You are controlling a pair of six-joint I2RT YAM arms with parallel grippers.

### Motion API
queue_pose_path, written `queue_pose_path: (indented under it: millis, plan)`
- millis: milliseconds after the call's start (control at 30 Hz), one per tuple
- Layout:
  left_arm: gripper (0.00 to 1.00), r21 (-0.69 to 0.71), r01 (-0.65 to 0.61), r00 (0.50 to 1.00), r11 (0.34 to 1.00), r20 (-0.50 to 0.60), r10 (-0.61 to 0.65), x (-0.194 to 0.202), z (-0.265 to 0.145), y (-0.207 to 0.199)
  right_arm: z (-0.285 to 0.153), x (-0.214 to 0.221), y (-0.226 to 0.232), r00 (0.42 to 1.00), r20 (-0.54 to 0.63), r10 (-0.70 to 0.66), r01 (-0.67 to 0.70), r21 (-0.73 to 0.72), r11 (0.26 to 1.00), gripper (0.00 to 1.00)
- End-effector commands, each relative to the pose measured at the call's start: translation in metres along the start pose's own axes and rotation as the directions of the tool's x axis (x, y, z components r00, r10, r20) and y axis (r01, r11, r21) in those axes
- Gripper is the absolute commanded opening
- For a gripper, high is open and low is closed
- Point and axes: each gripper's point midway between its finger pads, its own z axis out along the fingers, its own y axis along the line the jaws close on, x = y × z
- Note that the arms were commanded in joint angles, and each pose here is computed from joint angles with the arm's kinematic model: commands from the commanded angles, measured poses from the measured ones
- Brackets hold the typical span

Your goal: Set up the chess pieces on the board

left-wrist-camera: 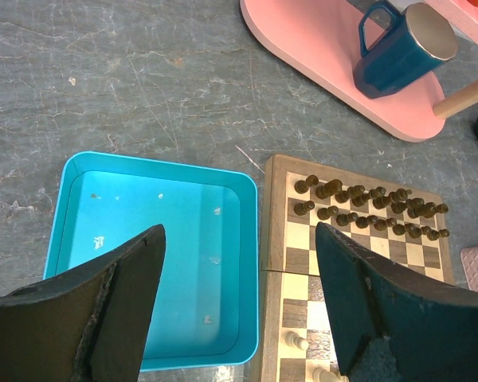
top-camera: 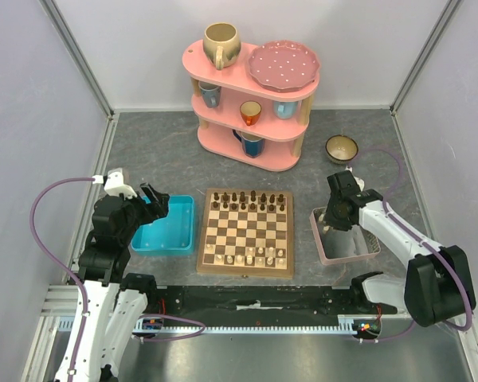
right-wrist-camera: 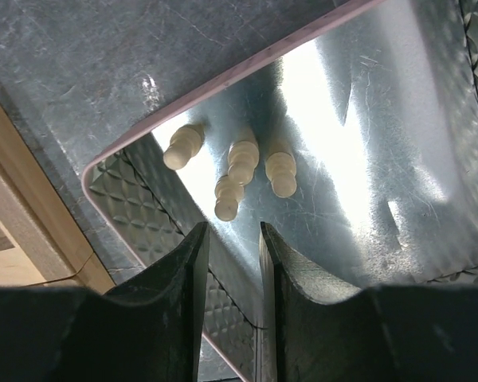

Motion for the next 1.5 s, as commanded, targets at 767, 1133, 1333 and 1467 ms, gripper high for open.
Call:
queue_pose_path:
  millis: [767,1133,1333,1467]
  plan:
    - [0.82,0.026,-0.016,0.999,1.000,0.046,0.015,-0.011,0.000,-0.005,0.019,-0.001,0.001,1.000,-0.006,0.005,-0.005,-0.030,1.000,0.20]
    - [0.82,0.029,-0.017,0.999,0.999,0.045,0.016,-0.011,0.001,-0.005,-0.033,-0.040,-0.006,0.994,0.112,-0.014,0.013,0.010,1.000,0.12]
    - [0.82,0.028,-0.016,0.999,0.999,0.043,0.015,-0.010,0.001,-0.005,-0.062,-0.058,0.010,0.985,0.170,-0.013,0.021,-0.047,0.999,0.09]
    - [0.82,0.029,-0.017,0.999,0.999,0.041,0.016,-0.010,0.001,-0.005,-0.072,-0.053,0.049,0.977,0.197,-0.080,0.098,-0.083,0.992,0.08]
